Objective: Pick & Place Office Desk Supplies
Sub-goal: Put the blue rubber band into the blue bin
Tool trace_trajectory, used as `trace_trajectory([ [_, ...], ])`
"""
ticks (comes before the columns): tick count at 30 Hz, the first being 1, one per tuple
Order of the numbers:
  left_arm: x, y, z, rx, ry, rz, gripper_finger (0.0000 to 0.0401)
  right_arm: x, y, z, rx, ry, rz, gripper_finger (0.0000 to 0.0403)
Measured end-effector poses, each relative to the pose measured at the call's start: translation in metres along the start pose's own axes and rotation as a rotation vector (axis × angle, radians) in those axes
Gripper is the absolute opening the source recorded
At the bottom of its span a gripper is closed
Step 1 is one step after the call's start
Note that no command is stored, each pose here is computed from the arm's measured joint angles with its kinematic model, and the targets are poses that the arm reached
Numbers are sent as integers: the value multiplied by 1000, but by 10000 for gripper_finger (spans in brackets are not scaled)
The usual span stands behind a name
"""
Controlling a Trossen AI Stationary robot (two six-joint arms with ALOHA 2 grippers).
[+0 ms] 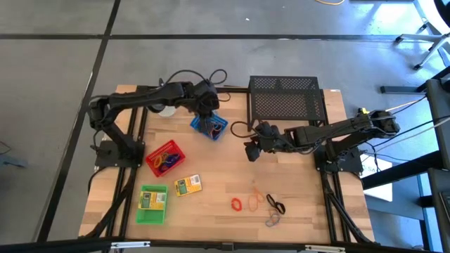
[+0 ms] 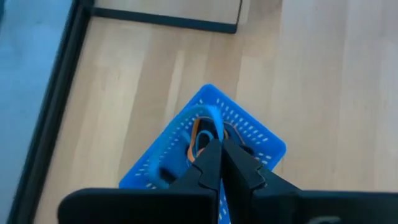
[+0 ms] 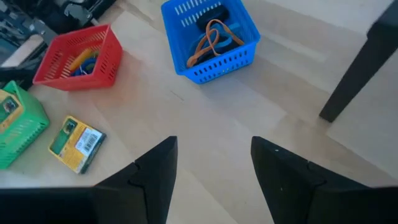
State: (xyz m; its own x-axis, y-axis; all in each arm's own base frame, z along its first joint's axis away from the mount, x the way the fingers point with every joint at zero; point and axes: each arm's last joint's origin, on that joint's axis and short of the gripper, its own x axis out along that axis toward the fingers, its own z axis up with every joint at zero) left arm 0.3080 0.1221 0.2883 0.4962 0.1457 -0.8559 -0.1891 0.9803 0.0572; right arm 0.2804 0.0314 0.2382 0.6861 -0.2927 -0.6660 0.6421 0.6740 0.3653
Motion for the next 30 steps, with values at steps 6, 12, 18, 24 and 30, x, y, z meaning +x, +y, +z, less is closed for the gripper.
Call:
trace_trajectory([
  [6,-1,10,-1,2,-17,-16,2,0,0,0,28,-16,-12,207],
  [12,8,15,-13,-40,22,-33,2,0,-1,1,31,-27,-21,207],
  [18,38,14,-37,-125,16,-54,3,0,-1,1,31,-37,-29,207],
  [24,50,14,-44,-225,-22,0,3,0,-1,1,31,-47,-36,207],
  [30,50,12,-44,-240,-11,54,32,0,-1,1,20,-41,-32,207],
])
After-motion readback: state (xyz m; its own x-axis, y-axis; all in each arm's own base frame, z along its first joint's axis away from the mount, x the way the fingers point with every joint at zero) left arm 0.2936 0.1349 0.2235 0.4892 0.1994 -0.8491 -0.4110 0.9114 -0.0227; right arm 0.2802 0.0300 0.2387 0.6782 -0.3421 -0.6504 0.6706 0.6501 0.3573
